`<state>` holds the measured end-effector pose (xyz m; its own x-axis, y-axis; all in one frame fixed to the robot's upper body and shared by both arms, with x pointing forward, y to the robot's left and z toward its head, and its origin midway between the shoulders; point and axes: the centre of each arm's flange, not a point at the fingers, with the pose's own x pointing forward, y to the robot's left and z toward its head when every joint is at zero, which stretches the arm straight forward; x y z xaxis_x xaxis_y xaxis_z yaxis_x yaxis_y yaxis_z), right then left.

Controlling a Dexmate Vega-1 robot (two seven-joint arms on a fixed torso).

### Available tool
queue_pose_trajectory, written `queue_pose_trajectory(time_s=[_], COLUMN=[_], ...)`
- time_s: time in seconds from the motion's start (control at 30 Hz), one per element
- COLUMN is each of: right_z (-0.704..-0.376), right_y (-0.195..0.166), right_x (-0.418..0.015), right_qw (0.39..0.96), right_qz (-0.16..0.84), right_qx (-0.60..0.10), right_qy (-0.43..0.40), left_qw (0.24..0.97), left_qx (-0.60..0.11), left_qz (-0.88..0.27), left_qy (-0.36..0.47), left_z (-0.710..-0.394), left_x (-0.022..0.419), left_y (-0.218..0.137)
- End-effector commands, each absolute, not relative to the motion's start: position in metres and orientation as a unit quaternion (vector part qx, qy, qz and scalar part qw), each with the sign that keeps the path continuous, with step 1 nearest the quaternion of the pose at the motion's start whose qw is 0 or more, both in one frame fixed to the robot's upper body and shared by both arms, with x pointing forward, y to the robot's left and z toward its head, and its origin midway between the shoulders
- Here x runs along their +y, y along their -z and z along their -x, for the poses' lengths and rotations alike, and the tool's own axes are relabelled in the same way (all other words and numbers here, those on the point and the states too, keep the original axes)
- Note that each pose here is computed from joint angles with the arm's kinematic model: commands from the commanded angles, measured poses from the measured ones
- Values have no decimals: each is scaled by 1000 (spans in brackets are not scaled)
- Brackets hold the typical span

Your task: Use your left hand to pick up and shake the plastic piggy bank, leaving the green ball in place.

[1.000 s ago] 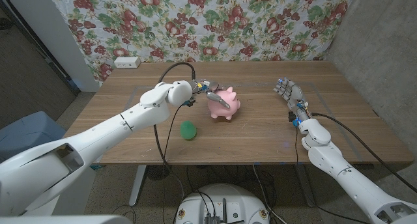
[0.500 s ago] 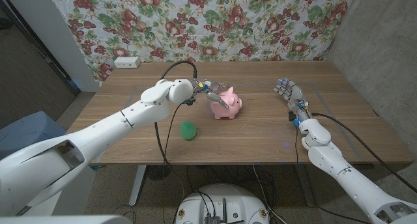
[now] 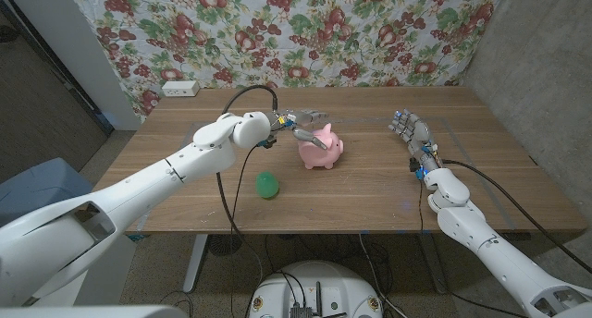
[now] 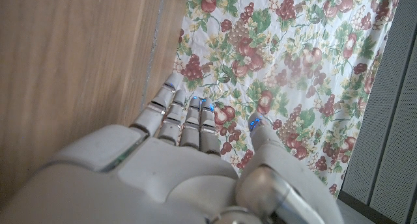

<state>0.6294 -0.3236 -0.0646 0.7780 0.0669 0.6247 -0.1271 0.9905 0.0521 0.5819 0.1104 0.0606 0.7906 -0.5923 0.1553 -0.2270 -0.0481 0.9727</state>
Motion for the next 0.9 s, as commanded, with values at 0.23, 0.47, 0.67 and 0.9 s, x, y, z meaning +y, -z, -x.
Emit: queue_pose_trajectory(time_s=[0.23, 0.47, 0.67, 0.9], right_z=[-629, -628, -626, -626], right_y=[60, 58, 58, 56], right_x=[-318, -318, -318, -318], right_qw=[942, 942, 942, 941], right_qz=[-39, -34, -30, -28], right_qx=[-329, -329, -330, -331], right_qy=[-58, -59, -59, -61], left_qw=[683, 736, 772, 802], left_qx=[-392, -407, -412, -413], left_qz=[-603, -522, -454, -384], left_qy=[128, 141, 169, 196], left_z=[-574, -577, -582, -586], left_x=[135, 150, 160, 167], left_y=[-64, -64, -62, -60])
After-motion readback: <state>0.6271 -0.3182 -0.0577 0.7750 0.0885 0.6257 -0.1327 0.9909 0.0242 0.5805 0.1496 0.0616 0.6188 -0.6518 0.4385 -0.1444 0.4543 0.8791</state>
